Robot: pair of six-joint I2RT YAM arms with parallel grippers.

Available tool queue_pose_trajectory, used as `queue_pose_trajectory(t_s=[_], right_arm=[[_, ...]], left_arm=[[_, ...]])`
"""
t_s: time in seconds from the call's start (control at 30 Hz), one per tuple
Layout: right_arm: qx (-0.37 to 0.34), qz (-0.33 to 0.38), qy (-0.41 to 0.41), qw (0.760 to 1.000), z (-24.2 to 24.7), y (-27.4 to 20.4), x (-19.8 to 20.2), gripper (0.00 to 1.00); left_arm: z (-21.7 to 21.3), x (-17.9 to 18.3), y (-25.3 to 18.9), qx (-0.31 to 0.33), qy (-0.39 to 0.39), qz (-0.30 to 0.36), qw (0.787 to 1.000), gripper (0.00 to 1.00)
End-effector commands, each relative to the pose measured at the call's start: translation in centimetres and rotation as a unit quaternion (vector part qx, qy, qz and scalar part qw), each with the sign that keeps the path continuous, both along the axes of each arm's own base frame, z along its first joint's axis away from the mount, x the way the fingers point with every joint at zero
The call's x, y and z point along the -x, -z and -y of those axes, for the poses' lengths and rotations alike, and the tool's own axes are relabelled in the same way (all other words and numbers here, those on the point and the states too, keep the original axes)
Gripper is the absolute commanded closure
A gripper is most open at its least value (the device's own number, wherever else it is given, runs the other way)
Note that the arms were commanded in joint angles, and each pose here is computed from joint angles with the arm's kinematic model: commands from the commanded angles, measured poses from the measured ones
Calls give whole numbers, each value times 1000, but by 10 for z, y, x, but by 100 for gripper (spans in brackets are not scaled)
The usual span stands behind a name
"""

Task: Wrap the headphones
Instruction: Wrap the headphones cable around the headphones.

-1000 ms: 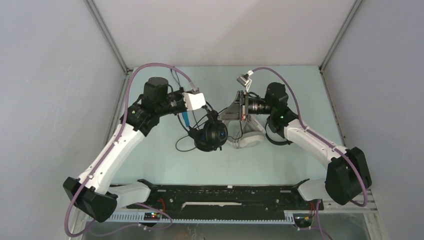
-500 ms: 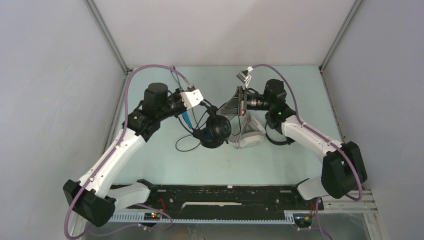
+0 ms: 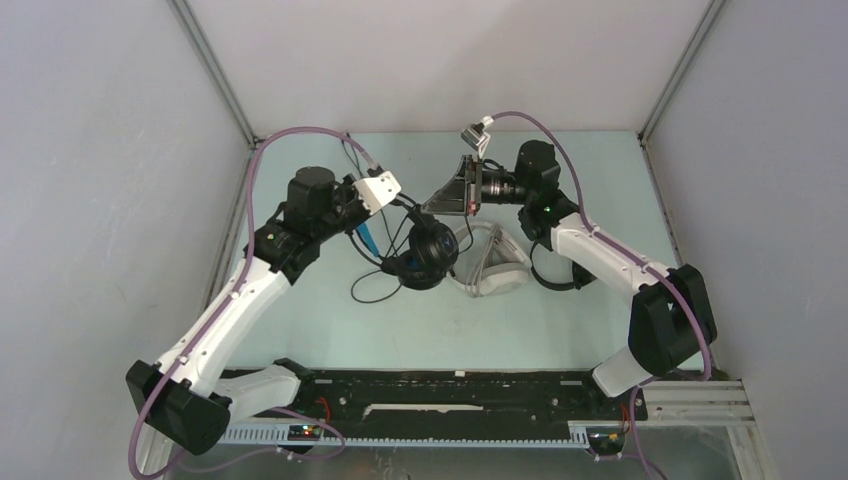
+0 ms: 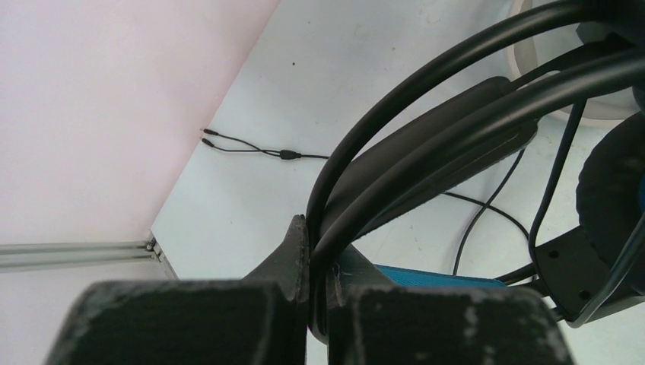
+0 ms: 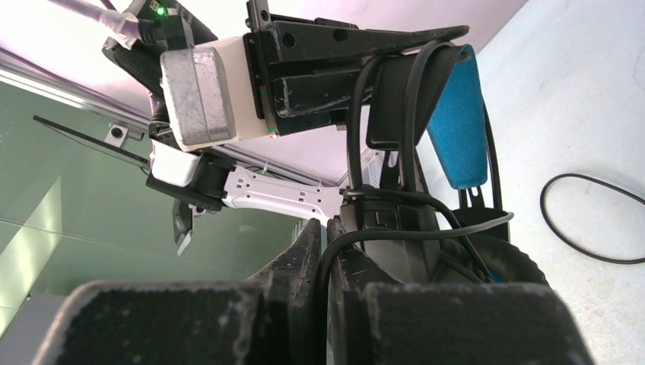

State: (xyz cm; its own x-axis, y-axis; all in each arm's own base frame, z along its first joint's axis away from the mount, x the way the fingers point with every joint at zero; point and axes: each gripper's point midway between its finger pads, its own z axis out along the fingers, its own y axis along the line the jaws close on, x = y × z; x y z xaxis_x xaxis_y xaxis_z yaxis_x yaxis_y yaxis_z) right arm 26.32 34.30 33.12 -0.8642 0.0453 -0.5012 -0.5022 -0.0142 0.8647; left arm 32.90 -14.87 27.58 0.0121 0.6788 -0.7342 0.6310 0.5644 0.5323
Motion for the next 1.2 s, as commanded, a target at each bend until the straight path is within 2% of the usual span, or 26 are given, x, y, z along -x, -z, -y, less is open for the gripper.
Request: queue_pose_trajectory(t_s=[0.0, 0.27, 0.37, 0.7, 0.9, 1.17], right_arm=[[-37, 72, 10, 997, 0, -51, 2, 91], [-28, 83, 16, 996, -7, -55, -4, 91], [-27, 79, 16, 996, -10, -55, -7, 92], [-13, 71, -18, 997, -28, -49, 5, 90], [-15, 72, -38, 997, -35, -52, 21, 88], [-13, 91, -57, 994, -46, -63, 34, 86]], left_arm=[[-12, 6, -1, -4, -23, -8, 1000, 100], [4, 21, -10, 29, 32, 7, 999, 100], [3, 21, -9, 26, 31, 2, 999, 100], [-14, 6, -17, 48, -51, 14, 997, 100], [-22, -1, -31, 90, -115, 2, 989, 100], [-35, -2, -34, 112, -180, -18, 977, 100]])
